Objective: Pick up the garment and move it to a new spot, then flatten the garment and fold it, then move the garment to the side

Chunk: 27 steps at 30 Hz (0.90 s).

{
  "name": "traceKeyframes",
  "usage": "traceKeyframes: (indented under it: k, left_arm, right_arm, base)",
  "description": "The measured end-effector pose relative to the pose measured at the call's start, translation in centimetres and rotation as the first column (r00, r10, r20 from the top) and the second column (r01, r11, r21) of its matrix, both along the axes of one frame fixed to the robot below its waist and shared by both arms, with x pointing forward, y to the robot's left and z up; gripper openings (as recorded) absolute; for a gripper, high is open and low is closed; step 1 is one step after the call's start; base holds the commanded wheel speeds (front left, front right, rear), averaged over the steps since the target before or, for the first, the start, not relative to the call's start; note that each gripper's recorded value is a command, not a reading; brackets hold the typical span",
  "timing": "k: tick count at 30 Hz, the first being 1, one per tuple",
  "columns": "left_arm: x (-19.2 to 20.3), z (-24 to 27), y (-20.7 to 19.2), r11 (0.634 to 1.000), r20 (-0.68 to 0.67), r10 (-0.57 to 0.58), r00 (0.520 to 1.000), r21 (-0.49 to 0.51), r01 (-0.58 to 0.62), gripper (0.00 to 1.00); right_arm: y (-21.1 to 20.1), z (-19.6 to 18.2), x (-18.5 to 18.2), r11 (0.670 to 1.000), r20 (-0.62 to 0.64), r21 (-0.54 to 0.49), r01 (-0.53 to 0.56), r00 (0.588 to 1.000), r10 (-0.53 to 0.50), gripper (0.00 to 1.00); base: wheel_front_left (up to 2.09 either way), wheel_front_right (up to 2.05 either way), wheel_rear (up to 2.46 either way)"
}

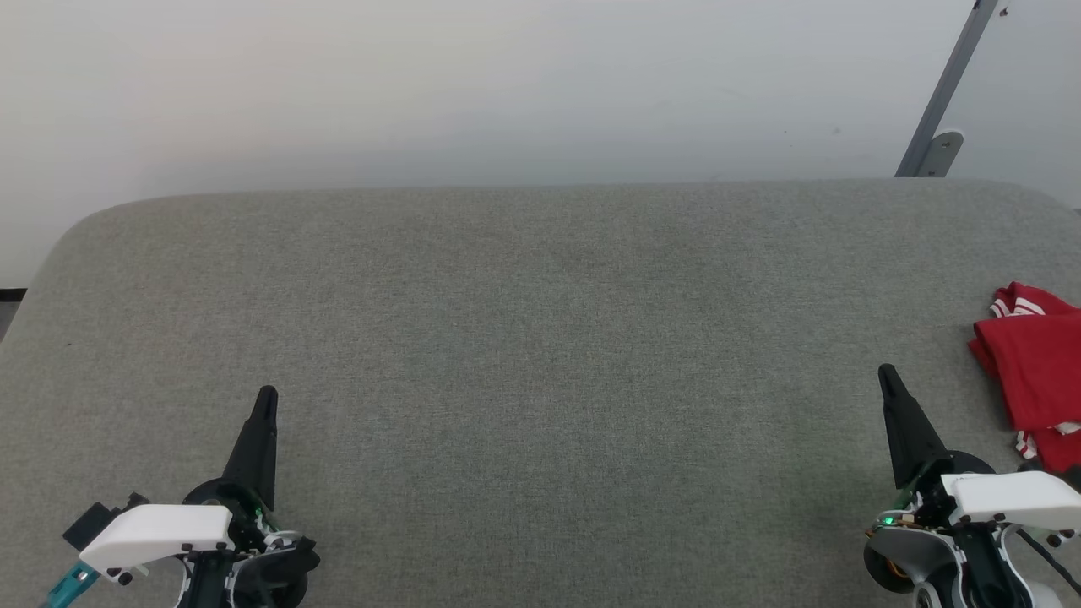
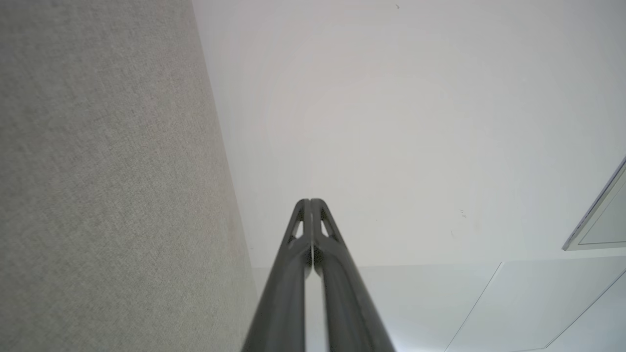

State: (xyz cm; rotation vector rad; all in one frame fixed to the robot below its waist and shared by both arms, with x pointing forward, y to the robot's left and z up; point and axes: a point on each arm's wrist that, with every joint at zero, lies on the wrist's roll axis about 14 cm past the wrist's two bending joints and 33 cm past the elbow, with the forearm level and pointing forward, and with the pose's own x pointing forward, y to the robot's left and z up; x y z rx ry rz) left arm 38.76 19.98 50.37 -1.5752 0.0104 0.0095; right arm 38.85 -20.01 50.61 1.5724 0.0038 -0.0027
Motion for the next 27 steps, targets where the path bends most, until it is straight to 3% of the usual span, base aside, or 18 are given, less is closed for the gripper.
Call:
traceKeyframes:
  k: [27]
  left_arm:
    - [0.00, 0.00, 0.02, 1.000, 0.000, 0.001, 1.000, -0.001, -0.001, 0.00]
  right_arm:
    - [-0.01, 0.00, 0.00, 1.000, 0.000, 0.000, 0.000, 1.000, 0.000, 0.00]
  base:
    - [0.00, 0.00, 0.00]
